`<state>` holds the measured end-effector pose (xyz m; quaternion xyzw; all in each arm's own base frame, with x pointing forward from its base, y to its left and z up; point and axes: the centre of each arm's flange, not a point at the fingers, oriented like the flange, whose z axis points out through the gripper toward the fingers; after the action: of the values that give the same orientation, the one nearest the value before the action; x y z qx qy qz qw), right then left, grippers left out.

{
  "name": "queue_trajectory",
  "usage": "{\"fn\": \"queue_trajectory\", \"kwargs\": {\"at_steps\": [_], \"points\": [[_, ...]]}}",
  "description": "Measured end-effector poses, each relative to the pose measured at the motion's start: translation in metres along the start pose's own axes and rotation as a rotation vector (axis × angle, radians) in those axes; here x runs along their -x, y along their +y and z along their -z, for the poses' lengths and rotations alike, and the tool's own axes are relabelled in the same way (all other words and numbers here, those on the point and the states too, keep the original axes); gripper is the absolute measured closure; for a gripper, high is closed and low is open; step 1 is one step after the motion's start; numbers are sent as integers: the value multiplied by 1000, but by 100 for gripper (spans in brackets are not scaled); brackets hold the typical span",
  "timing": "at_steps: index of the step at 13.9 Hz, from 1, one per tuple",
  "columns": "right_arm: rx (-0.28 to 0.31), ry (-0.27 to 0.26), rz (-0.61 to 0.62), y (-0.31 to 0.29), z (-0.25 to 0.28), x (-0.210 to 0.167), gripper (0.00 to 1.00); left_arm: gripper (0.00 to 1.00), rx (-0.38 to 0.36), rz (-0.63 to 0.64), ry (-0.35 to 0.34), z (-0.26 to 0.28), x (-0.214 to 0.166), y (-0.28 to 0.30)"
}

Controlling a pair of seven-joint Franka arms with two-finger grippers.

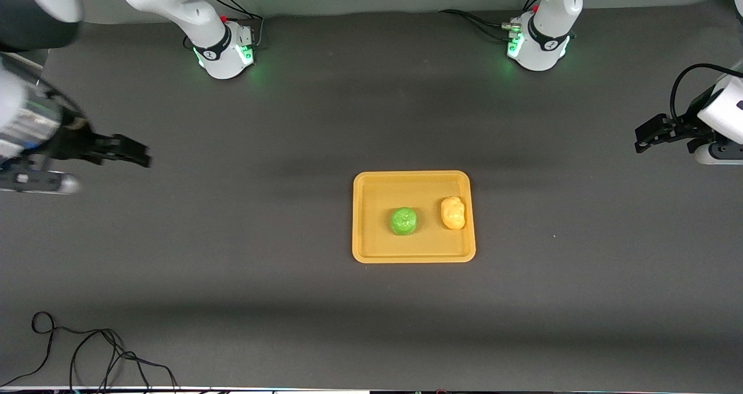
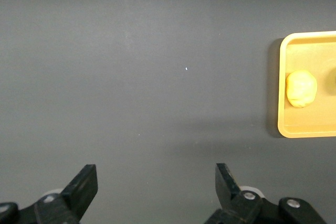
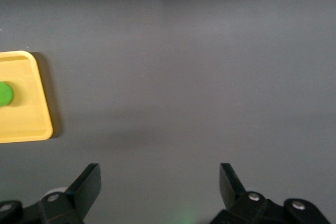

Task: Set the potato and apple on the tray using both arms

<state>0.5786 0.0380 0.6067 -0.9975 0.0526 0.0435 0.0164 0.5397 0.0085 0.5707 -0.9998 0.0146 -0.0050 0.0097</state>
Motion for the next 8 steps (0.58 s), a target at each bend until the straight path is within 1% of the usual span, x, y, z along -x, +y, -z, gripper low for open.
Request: {"fn": "queue_trajectory", "kwargs": {"at_steps": [3,5,8], "points": [[6,5,21,35,-4,7,0,0,0,0,0,0,0,0],[4,18,45,55,-4,4,0,0,0,0,1,0,0,0],[-5,22,57,82,-4,3,0,0,0,1,2,0,0,0]]}}
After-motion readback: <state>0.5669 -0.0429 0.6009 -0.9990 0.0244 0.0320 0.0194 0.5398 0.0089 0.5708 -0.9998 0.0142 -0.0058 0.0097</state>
